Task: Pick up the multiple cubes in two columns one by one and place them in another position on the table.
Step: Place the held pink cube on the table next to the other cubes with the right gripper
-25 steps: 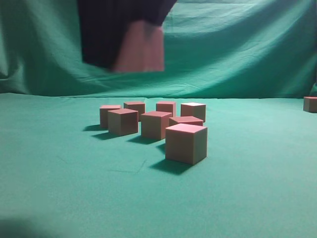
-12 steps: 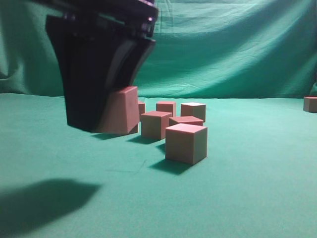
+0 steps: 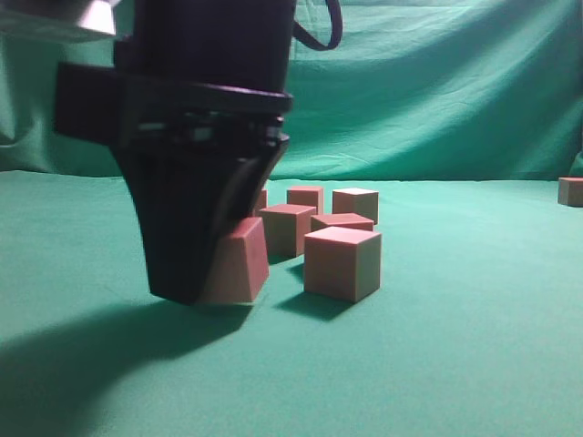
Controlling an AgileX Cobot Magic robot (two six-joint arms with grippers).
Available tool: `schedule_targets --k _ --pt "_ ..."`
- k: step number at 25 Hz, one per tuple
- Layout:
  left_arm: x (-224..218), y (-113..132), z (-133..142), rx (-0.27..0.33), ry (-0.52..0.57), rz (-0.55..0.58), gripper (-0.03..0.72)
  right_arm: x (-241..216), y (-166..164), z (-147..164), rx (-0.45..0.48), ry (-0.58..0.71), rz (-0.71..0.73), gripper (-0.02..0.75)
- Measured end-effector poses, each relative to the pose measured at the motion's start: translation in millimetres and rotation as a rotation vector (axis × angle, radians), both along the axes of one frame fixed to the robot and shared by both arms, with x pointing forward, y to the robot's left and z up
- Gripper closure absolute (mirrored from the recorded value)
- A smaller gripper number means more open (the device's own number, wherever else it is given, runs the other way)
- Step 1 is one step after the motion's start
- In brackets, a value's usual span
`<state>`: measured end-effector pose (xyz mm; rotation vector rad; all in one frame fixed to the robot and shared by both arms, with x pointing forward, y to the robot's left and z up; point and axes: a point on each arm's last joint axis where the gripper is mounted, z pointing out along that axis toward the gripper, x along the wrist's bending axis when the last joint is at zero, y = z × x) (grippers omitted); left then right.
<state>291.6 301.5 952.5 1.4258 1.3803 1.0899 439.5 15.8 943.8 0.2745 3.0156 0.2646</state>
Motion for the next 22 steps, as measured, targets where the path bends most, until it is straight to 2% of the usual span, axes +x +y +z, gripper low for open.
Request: schedule_targets --k 22 --pt "0.0 0.0 0.0 0.0 0.0 0.0 0.688 7.7 1.1 -7.6 0.011 -0.005 -0.03 0.47"
